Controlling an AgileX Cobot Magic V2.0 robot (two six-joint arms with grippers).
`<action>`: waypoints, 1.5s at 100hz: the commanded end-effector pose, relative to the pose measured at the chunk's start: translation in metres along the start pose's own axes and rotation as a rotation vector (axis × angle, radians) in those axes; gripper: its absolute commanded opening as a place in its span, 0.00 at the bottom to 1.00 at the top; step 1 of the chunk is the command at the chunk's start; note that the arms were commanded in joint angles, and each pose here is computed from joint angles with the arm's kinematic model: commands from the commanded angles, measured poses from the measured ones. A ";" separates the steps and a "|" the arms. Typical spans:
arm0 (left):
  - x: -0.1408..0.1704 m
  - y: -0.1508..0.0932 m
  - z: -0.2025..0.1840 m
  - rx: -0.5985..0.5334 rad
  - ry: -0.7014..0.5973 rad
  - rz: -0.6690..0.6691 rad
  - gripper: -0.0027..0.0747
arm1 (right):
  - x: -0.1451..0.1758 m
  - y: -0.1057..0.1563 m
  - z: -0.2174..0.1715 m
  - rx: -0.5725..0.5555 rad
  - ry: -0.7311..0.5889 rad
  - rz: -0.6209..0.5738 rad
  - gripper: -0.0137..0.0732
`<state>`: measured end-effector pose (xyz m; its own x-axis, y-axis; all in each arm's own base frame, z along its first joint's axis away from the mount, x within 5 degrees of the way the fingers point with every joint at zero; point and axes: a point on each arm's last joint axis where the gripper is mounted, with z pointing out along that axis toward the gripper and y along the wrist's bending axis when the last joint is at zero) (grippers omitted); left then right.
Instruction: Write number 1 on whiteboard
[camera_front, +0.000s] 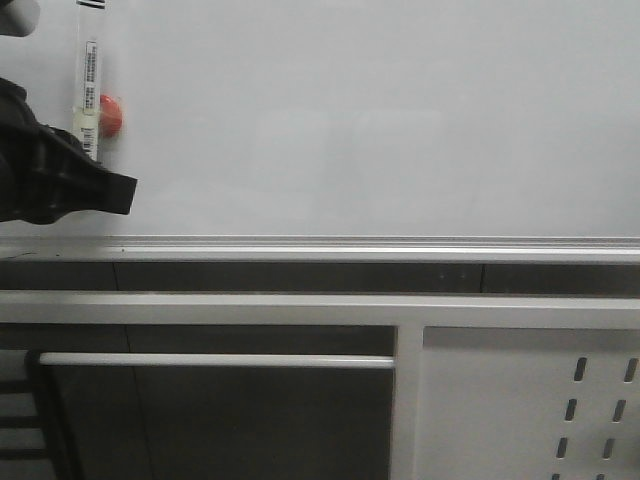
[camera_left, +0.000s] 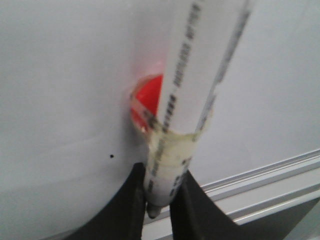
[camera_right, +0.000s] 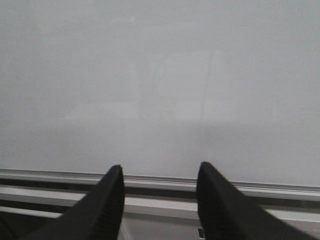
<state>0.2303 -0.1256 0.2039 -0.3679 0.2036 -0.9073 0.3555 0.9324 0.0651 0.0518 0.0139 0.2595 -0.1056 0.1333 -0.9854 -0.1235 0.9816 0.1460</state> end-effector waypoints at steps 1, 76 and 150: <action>-0.038 0.005 -0.011 -0.042 -0.209 0.043 0.01 | -0.013 0.000 0.000 0.014 -0.047 -0.008 0.51; -0.031 -0.029 -0.062 0.309 -0.010 0.472 0.01 | -0.047 0.052 -0.008 -0.525 0.079 0.158 0.51; -0.043 -0.037 -0.070 0.412 0.177 0.631 0.01 | -0.086 0.085 0.093 -0.729 0.473 0.363 0.51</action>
<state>0.1695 -0.1438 0.2516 -0.1480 0.7682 -0.6229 0.8392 0.4308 0.3319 0.1295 0.0847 0.3336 -0.6290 0.1442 -0.7639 -0.5677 0.5860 0.5782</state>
